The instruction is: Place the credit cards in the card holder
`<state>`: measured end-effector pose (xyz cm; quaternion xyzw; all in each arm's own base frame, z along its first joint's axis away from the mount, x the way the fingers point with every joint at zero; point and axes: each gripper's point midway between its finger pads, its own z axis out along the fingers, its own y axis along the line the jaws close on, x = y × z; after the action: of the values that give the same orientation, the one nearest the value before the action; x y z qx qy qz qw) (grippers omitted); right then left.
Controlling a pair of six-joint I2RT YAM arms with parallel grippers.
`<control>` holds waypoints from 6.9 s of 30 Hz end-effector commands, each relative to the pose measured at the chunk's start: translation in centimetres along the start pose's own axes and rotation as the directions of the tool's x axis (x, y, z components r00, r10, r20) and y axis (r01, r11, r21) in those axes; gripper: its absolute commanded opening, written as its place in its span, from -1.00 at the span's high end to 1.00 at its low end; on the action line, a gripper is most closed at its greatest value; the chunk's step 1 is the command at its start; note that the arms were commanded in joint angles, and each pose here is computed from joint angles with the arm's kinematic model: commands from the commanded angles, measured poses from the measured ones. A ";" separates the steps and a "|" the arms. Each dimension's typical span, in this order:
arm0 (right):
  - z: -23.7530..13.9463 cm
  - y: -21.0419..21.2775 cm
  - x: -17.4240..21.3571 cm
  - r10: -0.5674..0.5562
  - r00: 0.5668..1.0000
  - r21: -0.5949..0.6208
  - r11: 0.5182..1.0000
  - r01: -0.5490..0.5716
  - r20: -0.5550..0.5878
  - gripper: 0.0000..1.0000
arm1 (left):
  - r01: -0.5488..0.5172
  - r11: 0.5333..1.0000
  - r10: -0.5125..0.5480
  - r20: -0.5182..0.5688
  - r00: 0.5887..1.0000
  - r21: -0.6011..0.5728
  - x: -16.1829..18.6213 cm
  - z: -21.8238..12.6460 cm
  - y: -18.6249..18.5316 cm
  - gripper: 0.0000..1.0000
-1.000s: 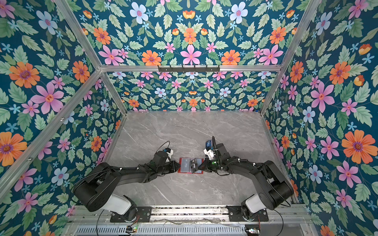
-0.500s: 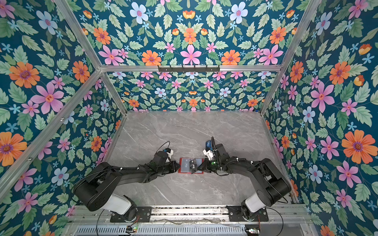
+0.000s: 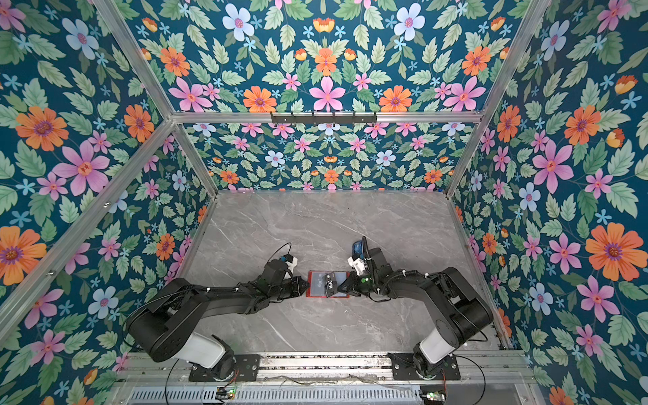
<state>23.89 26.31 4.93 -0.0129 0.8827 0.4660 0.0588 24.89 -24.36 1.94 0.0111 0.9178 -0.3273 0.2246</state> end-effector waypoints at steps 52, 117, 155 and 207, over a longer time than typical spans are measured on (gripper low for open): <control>2.7 -0.9 -0.3 -0.004 1.000 0.100 0.995 0.003 0.008 0.37 | 0.036 0.996 -0.043 -0.078 0.996 -0.085 2.7 -0.5 2.3 0.75; 2.8 -2.7 -1.0 -0.151 0.981 0.701 0.688 0.191 -0.119 0.10 | 0.020 0.997 -0.026 -0.089 0.996 -0.071 2.6 0.0 2.0 0.75; -1.0 -0.2 -3.5 -0.267 0.963 0.814 0.555 0.171 -0.020 0.60 | 0.008 0.996 -0.017 -0.093 0.996 -0.093 2.5 0.4 2.4 0.75; 3.6 0.9 -2.9 -0.198 0.980 0.668 0.725 0.170 -0.035 0.64 | -0.023 0.995 0.016 -0.071 0.997 -0.096 1.6 -0.2 1.8 0.71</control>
<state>26.83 30.08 3.43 -0.0823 0.9843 0.1061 0.1146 24.69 -24.79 2.05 0.0225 0.9178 -0.3302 0.2195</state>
